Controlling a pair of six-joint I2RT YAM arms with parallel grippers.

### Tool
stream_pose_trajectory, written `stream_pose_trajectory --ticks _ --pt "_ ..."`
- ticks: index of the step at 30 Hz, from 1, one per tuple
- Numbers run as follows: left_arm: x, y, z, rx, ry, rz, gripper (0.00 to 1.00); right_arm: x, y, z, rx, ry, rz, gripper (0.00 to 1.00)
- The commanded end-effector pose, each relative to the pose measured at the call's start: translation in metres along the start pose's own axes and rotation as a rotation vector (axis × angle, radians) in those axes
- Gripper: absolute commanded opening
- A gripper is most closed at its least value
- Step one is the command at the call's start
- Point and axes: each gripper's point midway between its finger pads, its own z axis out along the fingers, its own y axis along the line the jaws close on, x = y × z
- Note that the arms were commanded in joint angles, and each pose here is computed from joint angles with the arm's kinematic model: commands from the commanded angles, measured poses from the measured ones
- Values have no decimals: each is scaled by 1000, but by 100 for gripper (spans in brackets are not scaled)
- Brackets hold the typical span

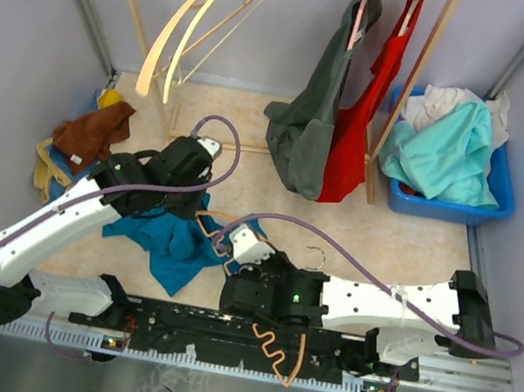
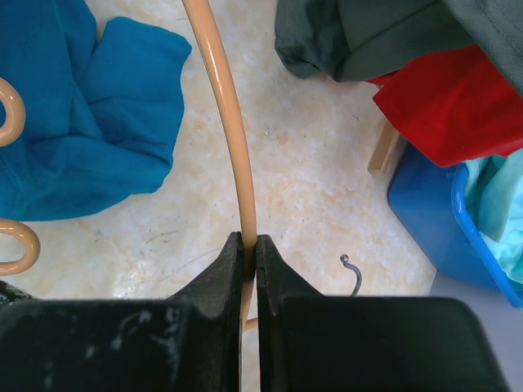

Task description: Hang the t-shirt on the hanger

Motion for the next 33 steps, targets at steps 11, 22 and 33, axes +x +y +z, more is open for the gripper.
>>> stream_pose_trajectory --ticks 11,22,33 --pt "-14 -13 -6 61 -20 14 0 1 -11 8 41 -26 14 0" --pt "-19 -14 -14 64 -19 23 0 8 -16 20 123 -9 -67 0" --pt "-30 -51 -5 198 -11 67 0 -32 -27 17 190 -107 -107 0"
